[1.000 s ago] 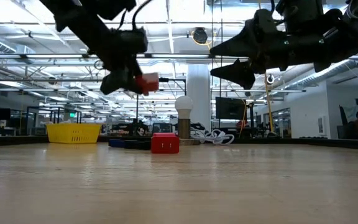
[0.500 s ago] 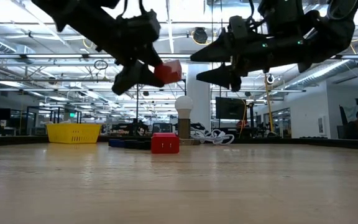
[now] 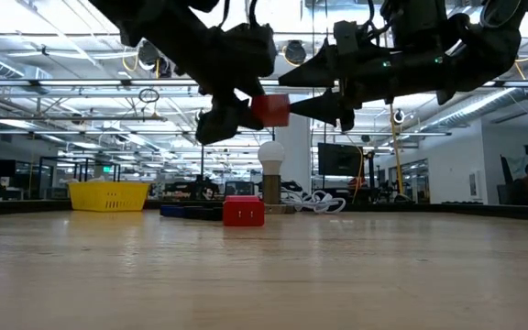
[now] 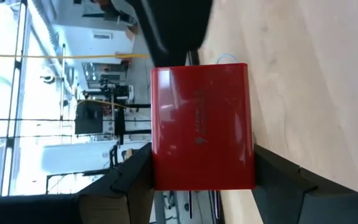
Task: Pick & Place Office items
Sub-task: Put the top red charger adapter into the green bin
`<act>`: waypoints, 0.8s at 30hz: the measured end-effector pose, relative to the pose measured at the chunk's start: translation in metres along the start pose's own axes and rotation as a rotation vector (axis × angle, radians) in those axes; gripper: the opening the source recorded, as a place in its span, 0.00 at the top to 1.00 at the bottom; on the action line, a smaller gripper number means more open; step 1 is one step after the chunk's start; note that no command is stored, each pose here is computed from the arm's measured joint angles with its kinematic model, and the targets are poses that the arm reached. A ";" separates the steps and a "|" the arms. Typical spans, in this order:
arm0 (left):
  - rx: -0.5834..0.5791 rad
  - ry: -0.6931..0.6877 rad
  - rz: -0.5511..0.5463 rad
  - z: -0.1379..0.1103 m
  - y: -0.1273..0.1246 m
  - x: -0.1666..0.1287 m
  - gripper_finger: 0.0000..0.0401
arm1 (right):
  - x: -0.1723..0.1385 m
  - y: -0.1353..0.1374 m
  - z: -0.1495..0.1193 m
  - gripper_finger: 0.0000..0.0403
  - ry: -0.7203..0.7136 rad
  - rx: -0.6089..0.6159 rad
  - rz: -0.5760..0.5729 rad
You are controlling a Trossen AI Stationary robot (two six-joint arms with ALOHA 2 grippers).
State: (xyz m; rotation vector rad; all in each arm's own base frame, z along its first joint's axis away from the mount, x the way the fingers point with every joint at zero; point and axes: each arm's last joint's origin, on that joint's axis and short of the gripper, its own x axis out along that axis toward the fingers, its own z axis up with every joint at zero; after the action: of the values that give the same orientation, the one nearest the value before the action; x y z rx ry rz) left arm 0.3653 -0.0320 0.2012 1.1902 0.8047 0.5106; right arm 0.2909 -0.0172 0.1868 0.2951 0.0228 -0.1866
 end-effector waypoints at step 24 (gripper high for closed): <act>-0.149 -0.146 -0.019 0.019 0.001 -0.029 0.47 | 0.000 0.002 0.001 0.21 -0.002 0.006 0.066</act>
State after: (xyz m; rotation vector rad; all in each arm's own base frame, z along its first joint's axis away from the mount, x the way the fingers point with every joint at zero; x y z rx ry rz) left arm 0.3617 -0.0644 0.2133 1.0684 0.6412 0.4549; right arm 0.2911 -0.0150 0.1881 0.3008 0.0103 -0.1217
